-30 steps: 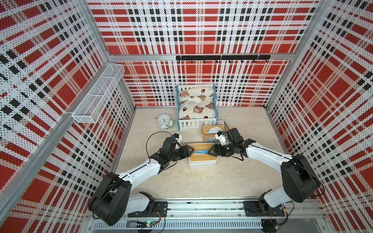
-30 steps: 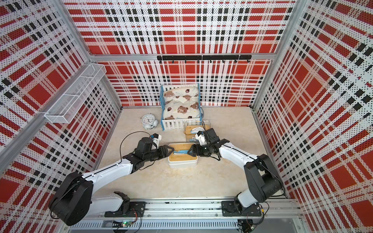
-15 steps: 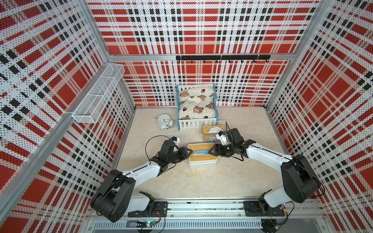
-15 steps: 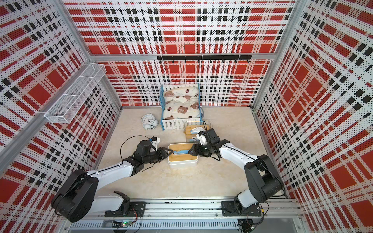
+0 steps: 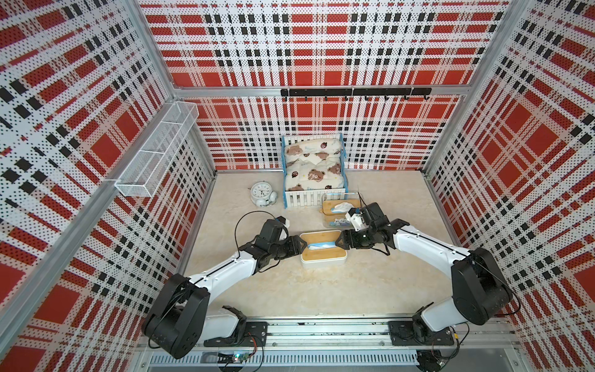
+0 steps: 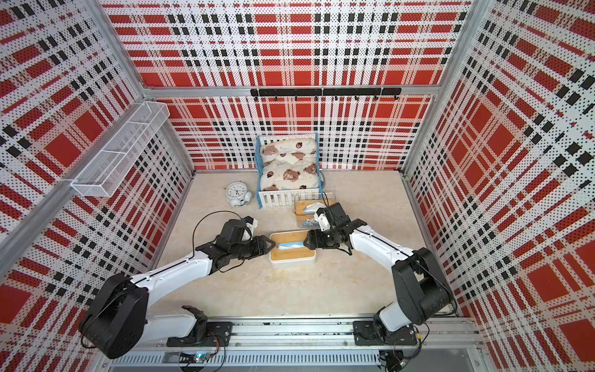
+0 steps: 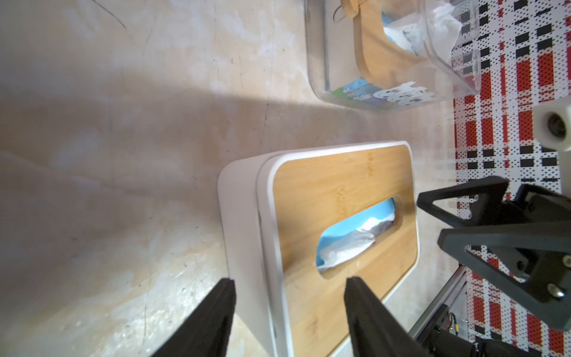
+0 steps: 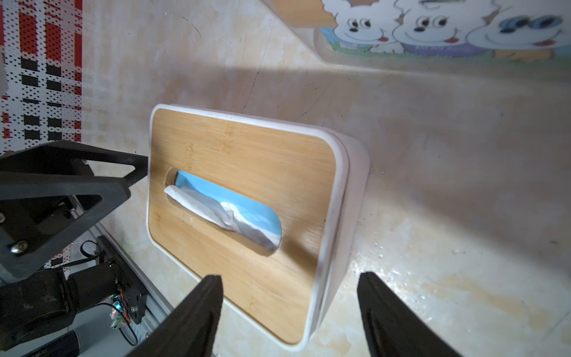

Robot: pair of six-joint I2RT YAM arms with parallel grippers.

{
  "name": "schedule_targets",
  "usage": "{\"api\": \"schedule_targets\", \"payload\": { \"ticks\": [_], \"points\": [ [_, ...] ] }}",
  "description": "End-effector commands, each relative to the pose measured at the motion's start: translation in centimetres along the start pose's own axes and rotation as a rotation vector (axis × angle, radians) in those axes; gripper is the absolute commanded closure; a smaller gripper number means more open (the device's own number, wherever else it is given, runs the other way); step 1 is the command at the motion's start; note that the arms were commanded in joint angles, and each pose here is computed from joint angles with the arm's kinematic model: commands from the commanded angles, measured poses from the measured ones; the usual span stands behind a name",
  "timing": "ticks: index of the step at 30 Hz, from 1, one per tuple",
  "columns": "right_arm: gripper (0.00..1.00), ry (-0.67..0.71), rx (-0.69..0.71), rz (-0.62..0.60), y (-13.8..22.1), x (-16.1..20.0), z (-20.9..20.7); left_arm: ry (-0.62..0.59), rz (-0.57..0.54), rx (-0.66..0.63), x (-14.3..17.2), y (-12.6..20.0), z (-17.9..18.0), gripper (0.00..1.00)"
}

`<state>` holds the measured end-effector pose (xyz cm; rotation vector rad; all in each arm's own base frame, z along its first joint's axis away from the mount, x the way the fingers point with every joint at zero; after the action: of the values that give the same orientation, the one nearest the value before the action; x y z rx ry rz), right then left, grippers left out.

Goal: Put the tissue paper into the tissue box
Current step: Close the box lid on the tissue box.

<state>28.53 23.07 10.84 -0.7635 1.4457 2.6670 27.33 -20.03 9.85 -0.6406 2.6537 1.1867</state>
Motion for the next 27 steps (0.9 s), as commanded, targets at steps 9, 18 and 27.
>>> {"api": "schedule_targets", "payload": {
  "ticks": [9, 18, 27],
  "points": [
    [0.37, 0.044, -0.022, 0.010, -0.2, 0.1, 0.9, -0.087, -0.026, -0.022, -0.1, -0.1, -0.4, 0.36],
    [0.53, 0.066, -0.014, 0.054, -0.6, 2.6, 1.7, -0.101, -0.037, 0.015, -0.6, -2.1, -1.6, 0.36],
    [0.53, 0.214, -0.019, 0.126, 0.7, 6.9, 4.2, -0.108, -0.064, 0.028, -3.2, -3.2, -2.4, 0.28]
  ]
}}
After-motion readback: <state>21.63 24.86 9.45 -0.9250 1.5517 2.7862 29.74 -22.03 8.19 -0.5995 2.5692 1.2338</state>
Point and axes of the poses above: each gripper's point midway between its finger pads, its own y axis back along the fingers, its own z axis along the line the jaws close on, x = y × z, the point moved 1 cm from there along y, back along the fingers, and after that the axes turned 7 degrees about y, right-handed, at the moved point
